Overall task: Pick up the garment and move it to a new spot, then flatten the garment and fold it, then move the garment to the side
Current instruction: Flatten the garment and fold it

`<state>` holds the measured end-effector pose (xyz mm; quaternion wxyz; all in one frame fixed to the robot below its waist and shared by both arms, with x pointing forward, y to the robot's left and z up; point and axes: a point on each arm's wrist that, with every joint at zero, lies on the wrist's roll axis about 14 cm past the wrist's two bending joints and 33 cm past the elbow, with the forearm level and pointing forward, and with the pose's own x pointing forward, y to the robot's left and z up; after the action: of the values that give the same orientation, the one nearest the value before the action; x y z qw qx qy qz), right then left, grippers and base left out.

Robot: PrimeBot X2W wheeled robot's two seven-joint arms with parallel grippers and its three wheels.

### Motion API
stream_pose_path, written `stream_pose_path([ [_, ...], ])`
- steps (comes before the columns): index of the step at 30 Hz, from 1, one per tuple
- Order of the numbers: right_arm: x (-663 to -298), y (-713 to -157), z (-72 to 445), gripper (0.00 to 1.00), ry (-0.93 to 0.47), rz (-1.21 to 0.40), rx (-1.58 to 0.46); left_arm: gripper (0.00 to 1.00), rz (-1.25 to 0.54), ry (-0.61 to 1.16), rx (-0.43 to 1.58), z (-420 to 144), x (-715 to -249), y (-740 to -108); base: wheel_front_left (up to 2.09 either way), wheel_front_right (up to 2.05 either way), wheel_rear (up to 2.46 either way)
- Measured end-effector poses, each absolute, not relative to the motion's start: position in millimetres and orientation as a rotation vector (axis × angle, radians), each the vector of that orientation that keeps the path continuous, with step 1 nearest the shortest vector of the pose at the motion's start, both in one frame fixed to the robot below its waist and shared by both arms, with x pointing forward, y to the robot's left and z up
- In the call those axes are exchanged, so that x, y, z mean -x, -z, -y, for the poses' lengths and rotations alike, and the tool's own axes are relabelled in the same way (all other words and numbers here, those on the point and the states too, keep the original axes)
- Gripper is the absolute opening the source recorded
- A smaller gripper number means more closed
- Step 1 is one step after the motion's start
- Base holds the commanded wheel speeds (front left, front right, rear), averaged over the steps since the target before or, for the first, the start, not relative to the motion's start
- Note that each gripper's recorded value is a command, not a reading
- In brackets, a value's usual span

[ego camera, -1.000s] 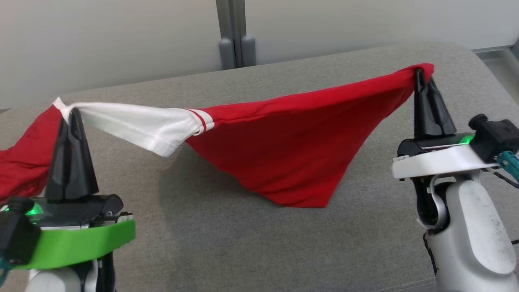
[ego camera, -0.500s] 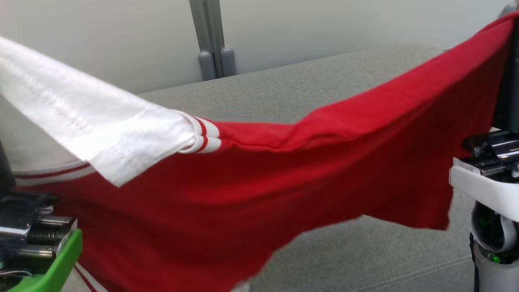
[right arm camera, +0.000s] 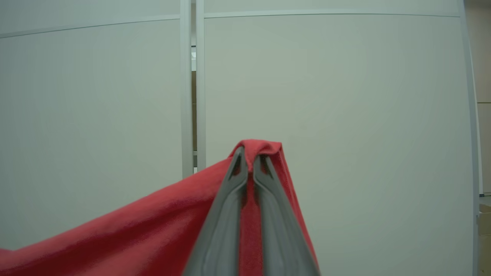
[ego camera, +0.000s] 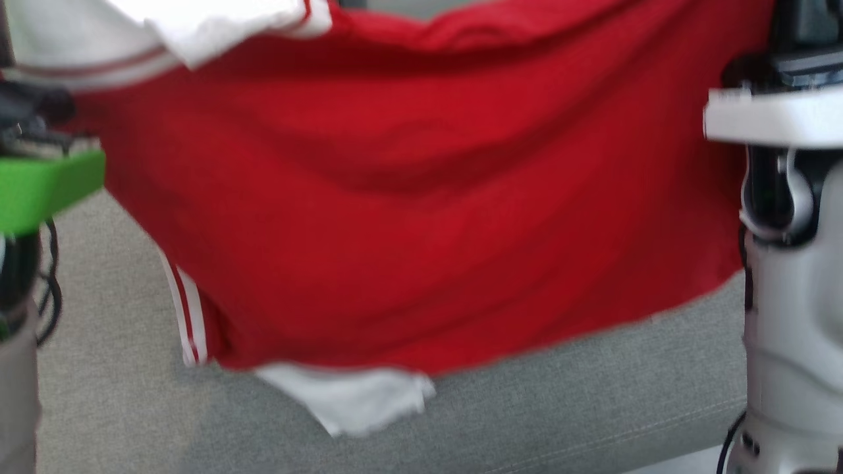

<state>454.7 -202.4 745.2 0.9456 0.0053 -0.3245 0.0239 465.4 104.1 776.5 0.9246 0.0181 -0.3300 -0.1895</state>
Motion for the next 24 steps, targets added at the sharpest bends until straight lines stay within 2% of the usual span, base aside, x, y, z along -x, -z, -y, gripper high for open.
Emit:
stream_pose_path([
  [4, -523, -771, 200, 0.0, -0.054, 0.68, 0.009, 0.0, 0.663, 0.36, -0.107, -102, -535, -787, 0.0, 0.0, 0.0],
  [8, -575, -796, 191, 0.0, -0.062, 0.721, 0.056, 0.0, 0.748, 0.266, -0.106, -118, -585, -820, 0.0, 0.0, 0.0],
  [12, -629, -768, 188, 0.0, -0.051, 0.636, 0.119, 0.0, 0.745, 0.231, -0.057, -119, -627, -807, 0.0, 0.0, 0.0],
  [15, -661, -731, 181, 0.0, -0.059, 0.555, 0.138, 0.0, 0.689, 0.254, -0.016, -111, -652, -768, 0.0, 0.0, 0.0],
  [19, -697, -634, 173, 0.0, -0.08, 0.366, 0.124, 0.0, 0.586, 0.252, 0.025, -115, -677, -686, 0.0, 0.0, 0.0],
  [24, -705, -510, 165, 0.0, -0.1, 0.138, 0.084, 0.0, 0.365, 0.235, 0.09, -127, -684, -563, 0.0, 0.0, 0.0],
])
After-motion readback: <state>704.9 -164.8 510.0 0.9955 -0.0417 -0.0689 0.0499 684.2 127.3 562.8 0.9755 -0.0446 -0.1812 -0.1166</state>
